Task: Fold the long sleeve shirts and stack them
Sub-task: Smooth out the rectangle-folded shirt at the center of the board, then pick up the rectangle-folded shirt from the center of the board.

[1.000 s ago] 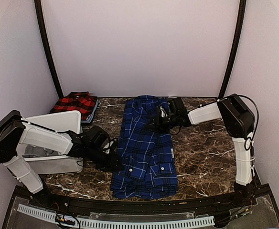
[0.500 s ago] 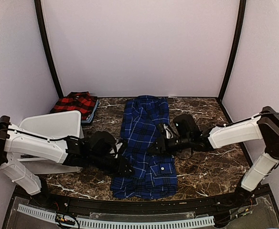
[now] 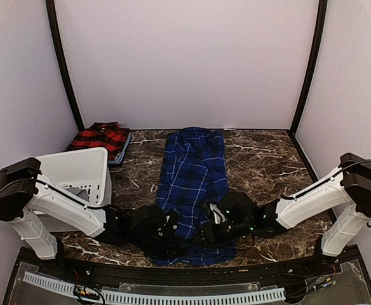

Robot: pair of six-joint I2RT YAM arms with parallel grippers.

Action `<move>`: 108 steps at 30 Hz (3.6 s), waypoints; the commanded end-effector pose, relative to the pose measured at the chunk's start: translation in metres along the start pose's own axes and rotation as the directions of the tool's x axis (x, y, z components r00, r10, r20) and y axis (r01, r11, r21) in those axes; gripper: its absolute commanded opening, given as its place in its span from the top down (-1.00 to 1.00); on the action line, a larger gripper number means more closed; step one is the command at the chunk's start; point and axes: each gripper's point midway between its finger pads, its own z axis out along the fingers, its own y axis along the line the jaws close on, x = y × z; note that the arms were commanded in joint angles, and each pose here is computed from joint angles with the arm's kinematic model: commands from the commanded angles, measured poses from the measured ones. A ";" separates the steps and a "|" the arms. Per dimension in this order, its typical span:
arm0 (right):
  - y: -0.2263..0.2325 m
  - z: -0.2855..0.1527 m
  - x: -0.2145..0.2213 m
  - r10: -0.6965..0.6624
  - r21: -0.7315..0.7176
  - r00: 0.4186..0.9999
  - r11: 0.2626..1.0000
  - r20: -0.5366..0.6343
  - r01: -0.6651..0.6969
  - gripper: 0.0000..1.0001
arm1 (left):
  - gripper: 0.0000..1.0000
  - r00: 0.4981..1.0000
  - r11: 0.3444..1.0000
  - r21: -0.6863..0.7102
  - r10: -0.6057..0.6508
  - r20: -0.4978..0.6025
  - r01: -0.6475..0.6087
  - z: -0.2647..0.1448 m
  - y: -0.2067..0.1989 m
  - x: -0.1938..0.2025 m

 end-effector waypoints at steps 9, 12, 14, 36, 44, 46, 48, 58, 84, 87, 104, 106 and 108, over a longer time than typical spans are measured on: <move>-0.005 0.003 0.025 0.021 0.013 1.000 1.000 0.015 -0.021 0.31 | 0.52 0.993 1.000 -0.007 -0.016 0.120 0.017 -0.038 -0.018 0.001; 0.000 -0.005 0.028 0.016 -0.002 1.000 1.000 0.017 -0.015 0.30 | 0.49 0.979 0.997 -0.067 -0.026 0.203 0.040 -0.068 -0.002 -0.006; 0.006 -0.015 0.027 0.013 -0.011 0.999 1.000 0.038 -0.013 0.30 | 0.45 0.970 0.992 -0.107 -0.038 0.242 0.065 -0.084 0.013 -0.007; -0.073 -0.063 0.040 0.146 0.073 0.983 0.985 0.111 -0.155 0.30 | 0.58 0.974 0.989 -0.108 -0.074 0.212 0.098 -0.054 0.066 -0.008; -0.072 -0.080 0.044 0.130 0.082 0.984 0.987 0.120 -0.140 0.29 | 0.64 0.984 0.988 -0.118 -0.085 0.158 0.104 -0.060 0.067 0.006; -0.069 -0.091 0.039 0.116 0.099 0.982 0.986 0.150 -0.132 0.27 | 0.58 0.984 0.987 -0.136 -0.063 0.164 0.086 -0.071 0.059 0.004; -0.073 -0.102 0.036 0.112 0.127 0.977 0.982 0.182 -0.136 0.21 | 0.51 0.973 0.981 -0.174 -0.049 0.224 0.090 -0.085 0.059 -0.006; -0.107 -0.113 0.028 0.200 0.084 0.951 0.971 0.238 -0.225 -0.03 | 0.05 0.953 0.967 -0.228 -0.046 0.299 0.118 -0.099 0.070 -0.036; -0.114 -0.091 -0.008 0.214 0.038 0.943 0.972 0.254 -0.231 0.02 | 0.10 0.953 0.968 -0.187 -0.109 0.283 0.167 -0.053 0.075 -0.061; -0.114 -0.089 -0.011 0.210 0.038 0.944 0.973 0.254 -0.227 0.03 | 0.22 0.956 0.971 -0.180 -0.106 0.273 0.159 -0.049 0.071 -0.062; -0.096 -0.083 -0.026 0.189 0.008 0.955 0.981 0.230 -0.196 0.88 | 1.00 0.967 0.992 -0.060 -0.091 0.239 0.109 -0.054 0.029 -0.068; -0.087 -0.087 -0.032 0.173 -0.001 0.955 0.984 0.240 -0.177 1.00 | 1.00 0.967 0.994 -0.051 -0.080 0.244 0.095 -0.058 0.021 -0.071; -0.082 -0.091 -0.036 0.162 0.003 0.955 0.986 0.247 -0.168 1.00 | 1.00 0.966 0.995 -0.047 -0.077 0.248 0.091 -0.063 0.016 -0.073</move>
